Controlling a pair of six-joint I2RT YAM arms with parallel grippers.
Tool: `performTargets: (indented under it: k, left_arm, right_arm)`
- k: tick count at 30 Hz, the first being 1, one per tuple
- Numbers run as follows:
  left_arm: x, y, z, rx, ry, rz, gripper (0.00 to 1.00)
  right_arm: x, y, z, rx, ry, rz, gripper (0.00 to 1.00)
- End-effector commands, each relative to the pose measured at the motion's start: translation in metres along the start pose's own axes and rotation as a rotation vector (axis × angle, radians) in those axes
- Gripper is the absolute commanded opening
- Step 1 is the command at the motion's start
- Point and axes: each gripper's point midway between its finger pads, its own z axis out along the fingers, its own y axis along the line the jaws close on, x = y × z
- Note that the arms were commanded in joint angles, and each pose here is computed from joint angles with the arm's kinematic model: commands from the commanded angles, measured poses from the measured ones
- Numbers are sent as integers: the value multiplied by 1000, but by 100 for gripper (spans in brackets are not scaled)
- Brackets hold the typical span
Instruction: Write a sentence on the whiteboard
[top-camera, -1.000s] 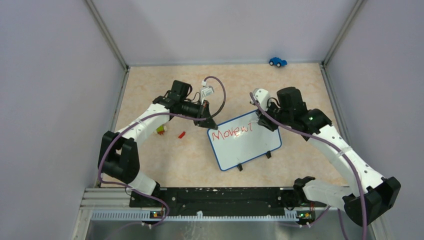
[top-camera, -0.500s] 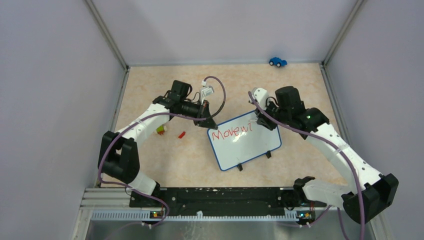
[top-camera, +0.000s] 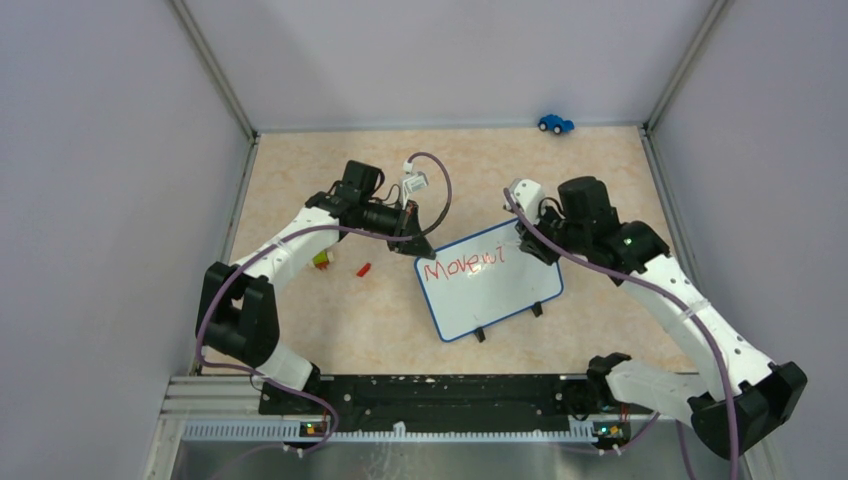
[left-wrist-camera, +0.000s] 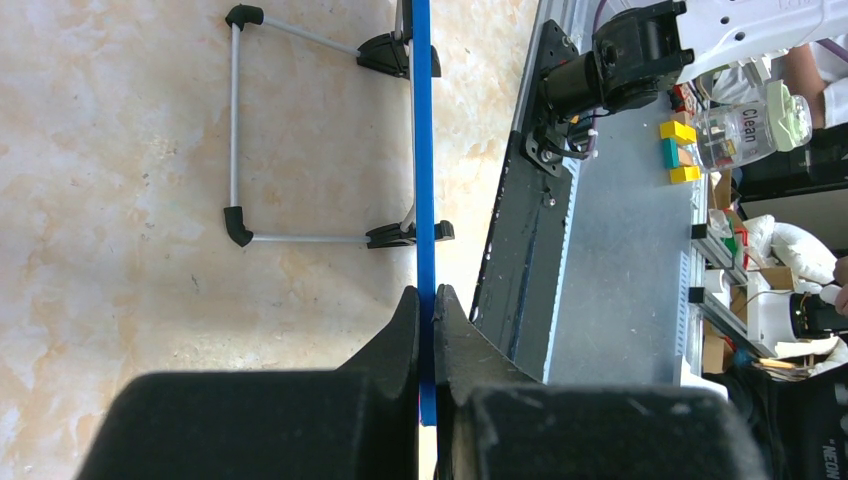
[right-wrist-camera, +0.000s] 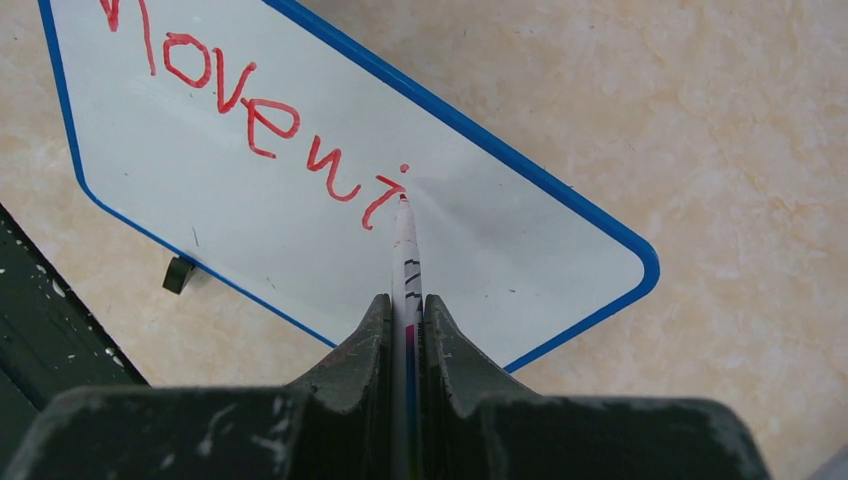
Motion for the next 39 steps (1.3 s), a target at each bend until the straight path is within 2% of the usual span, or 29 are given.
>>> performTargets:
  k: [1,17,32,39]
  left_arm:
    - [6,-5,2,25,11,14,0]
    - [9,-3,2,22,14,14,0]
    - [8,-4,2,23,12,14,0]
    - [7,-4,2,25,11,14,0]
  right_arm:
    - [1,-7,-4,46,0,-18,0]
    - [6,-14,16,60,26,-9,0]
    - [10,-32,1,140,49,14,0]
    - [-9,-14,-13,44,-23,-7,0]
